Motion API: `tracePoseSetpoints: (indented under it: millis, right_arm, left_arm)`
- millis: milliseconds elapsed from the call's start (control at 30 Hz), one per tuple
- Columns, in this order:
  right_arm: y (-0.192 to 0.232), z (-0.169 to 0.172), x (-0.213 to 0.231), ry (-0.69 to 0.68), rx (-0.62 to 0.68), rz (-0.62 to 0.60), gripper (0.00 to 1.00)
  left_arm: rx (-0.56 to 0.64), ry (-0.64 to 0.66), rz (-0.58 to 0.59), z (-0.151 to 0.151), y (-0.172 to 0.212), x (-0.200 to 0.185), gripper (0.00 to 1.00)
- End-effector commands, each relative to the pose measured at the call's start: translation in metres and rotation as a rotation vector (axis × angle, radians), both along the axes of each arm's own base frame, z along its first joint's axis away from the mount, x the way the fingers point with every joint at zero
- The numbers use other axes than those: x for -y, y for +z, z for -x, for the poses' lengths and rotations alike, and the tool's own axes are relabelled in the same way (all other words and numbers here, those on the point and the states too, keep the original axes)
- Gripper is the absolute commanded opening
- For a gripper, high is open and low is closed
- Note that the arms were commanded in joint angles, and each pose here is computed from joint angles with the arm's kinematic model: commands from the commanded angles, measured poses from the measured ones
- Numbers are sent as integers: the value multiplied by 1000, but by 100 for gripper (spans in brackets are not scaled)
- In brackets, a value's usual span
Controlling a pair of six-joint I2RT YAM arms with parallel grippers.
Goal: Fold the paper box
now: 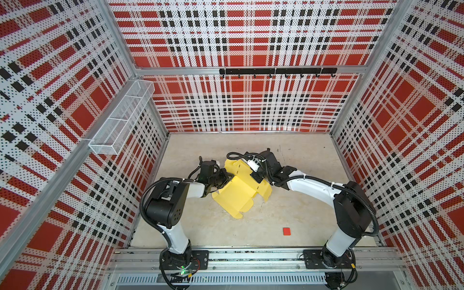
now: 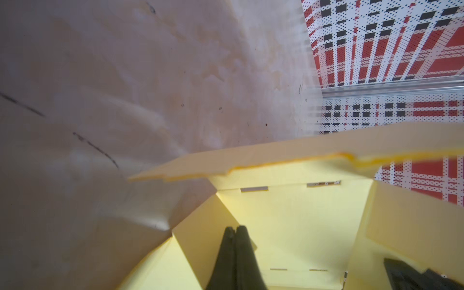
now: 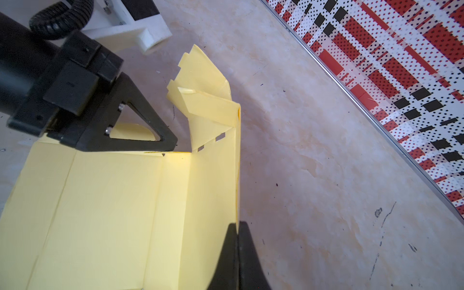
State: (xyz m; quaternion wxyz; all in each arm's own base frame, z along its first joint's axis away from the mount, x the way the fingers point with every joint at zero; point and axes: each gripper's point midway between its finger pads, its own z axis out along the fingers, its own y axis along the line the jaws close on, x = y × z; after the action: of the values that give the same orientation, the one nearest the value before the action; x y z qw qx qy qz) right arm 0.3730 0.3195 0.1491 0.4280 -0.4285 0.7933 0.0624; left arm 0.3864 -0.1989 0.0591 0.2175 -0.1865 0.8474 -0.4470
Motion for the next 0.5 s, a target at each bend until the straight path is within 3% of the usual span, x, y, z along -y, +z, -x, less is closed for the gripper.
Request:
tracePoseSetpoints:
  millis: [0,467]
  right_arm:
    - [15,-4,-5,-2,64,-38,0]
    - [4,0,-2,-6,87,-37,0]
  left_arm:
    - [-11,-17,-27,3,-11,6,0]
    - [-60,-110,-82,22,-40,30,0]
